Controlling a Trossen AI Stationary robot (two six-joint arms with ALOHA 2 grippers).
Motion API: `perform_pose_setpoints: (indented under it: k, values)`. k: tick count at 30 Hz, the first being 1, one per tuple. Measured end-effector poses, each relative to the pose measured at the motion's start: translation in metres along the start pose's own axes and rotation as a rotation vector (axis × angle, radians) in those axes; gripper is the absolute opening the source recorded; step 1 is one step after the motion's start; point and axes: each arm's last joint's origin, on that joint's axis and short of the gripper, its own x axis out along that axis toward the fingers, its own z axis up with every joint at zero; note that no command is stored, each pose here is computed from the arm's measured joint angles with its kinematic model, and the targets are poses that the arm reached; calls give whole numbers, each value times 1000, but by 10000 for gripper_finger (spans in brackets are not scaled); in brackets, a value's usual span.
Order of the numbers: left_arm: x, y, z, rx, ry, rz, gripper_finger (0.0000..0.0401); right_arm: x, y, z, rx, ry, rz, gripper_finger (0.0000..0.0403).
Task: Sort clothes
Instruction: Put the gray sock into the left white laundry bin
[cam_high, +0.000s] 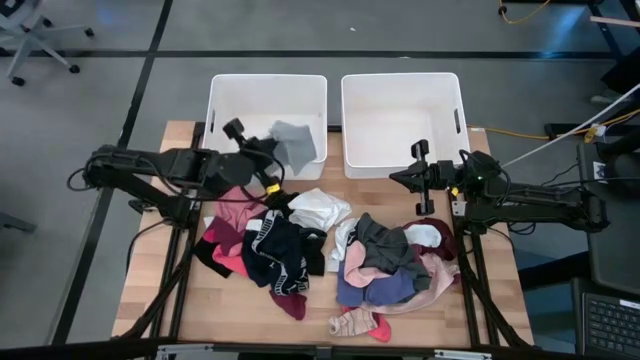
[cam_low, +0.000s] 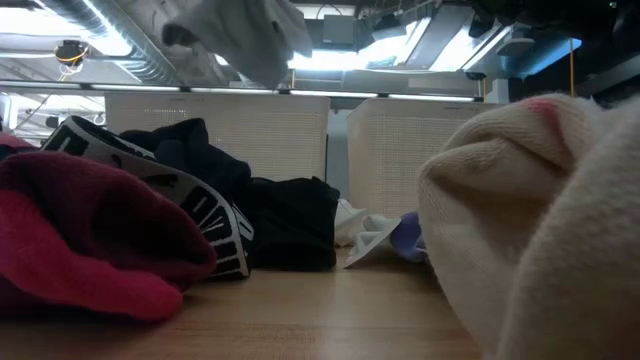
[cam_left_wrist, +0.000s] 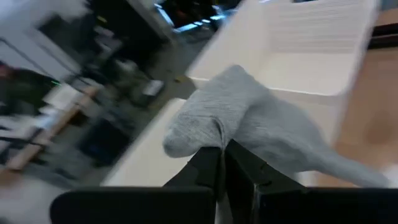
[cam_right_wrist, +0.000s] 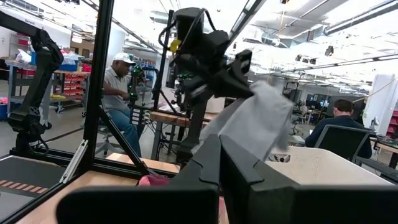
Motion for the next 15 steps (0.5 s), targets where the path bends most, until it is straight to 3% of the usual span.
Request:
perform_pose_setpoints:
  k: [7, 15]
  values:
    - [25, 20, -2, 115, 67, 127, 12, 0, 0, 0, 0, 0, 0, 5]
    - [61, 54, -16, 59, 182, 228, 13, 0, 0, 0, -1, 0, 0, 5]
